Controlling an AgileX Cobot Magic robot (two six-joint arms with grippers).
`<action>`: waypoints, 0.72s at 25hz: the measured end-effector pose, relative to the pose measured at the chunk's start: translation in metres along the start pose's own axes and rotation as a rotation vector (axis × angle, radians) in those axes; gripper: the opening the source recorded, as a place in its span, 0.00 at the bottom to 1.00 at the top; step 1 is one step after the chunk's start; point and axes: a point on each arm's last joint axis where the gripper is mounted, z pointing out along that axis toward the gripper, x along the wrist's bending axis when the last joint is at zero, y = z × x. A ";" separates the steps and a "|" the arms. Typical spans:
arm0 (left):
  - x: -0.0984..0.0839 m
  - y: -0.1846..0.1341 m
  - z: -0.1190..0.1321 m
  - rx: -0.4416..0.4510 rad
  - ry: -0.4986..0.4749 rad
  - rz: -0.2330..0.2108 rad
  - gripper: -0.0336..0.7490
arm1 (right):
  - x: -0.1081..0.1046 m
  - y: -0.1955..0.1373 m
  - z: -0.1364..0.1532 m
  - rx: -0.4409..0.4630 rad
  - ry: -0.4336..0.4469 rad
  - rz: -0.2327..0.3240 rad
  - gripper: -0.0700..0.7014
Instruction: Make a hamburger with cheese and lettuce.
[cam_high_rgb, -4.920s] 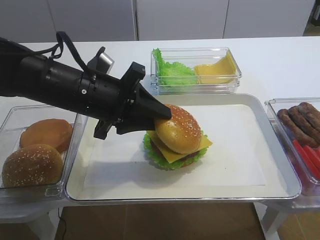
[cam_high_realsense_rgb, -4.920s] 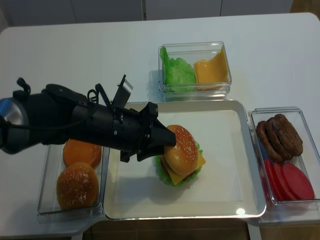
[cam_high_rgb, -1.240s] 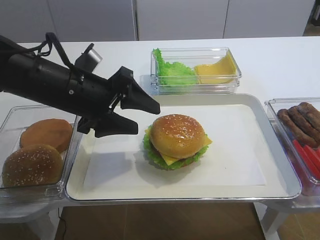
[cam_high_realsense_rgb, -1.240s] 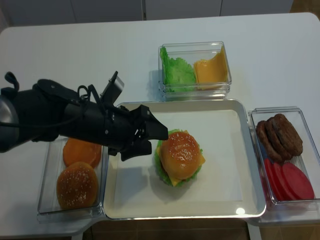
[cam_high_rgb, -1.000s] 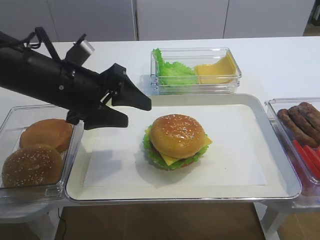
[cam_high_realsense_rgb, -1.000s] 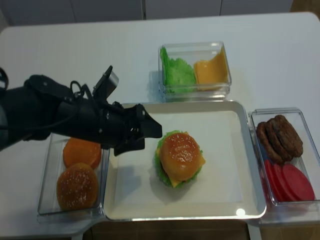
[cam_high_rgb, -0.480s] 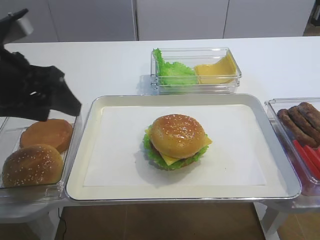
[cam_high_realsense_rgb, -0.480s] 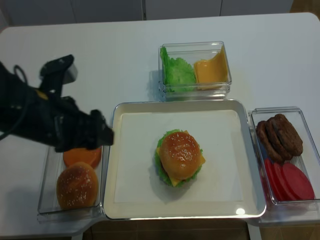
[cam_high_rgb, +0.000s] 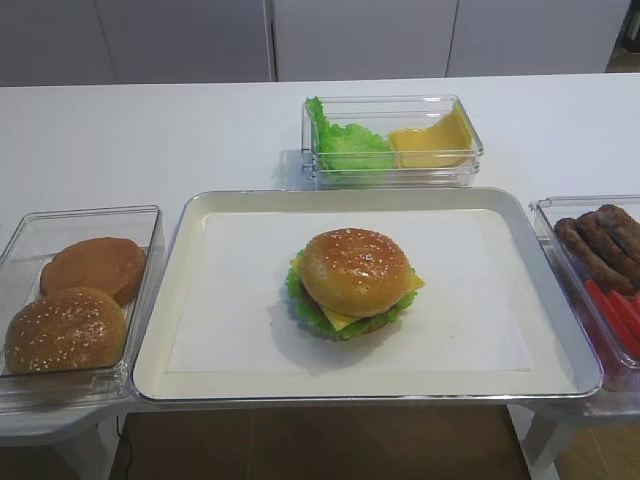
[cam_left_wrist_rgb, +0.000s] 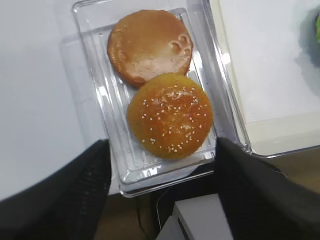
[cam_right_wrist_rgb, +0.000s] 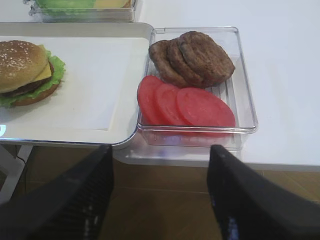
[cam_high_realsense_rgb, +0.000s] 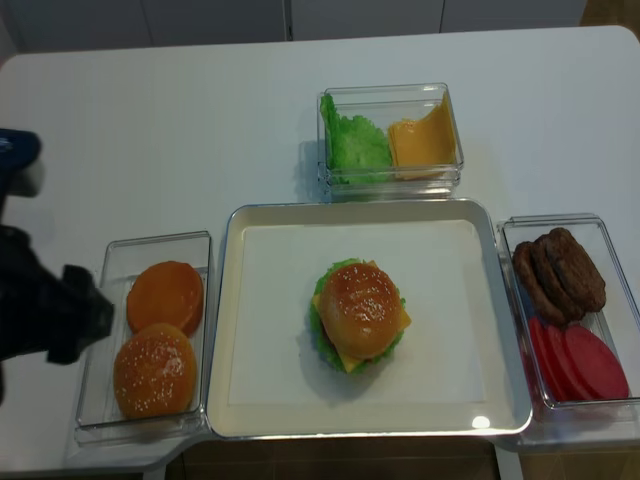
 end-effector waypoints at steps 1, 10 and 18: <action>0.001 -0.004 -0.006 -0.012 0.004 -0.004 0.65 | 0.000 0.000 0.000 0.000 0.000 0.000 0.67; 0.012 -0.051 -0.063 -0.173 0.048 -0.032 0.64 | 0.000 0.000 0.000 0.000 0.000 0.000 0.67; 0.018 -0.079 -0.091 -0.317 0.063 -0.059 0.63 | 0.000 0.000 0.000 0.000 0.000 0.000 0.67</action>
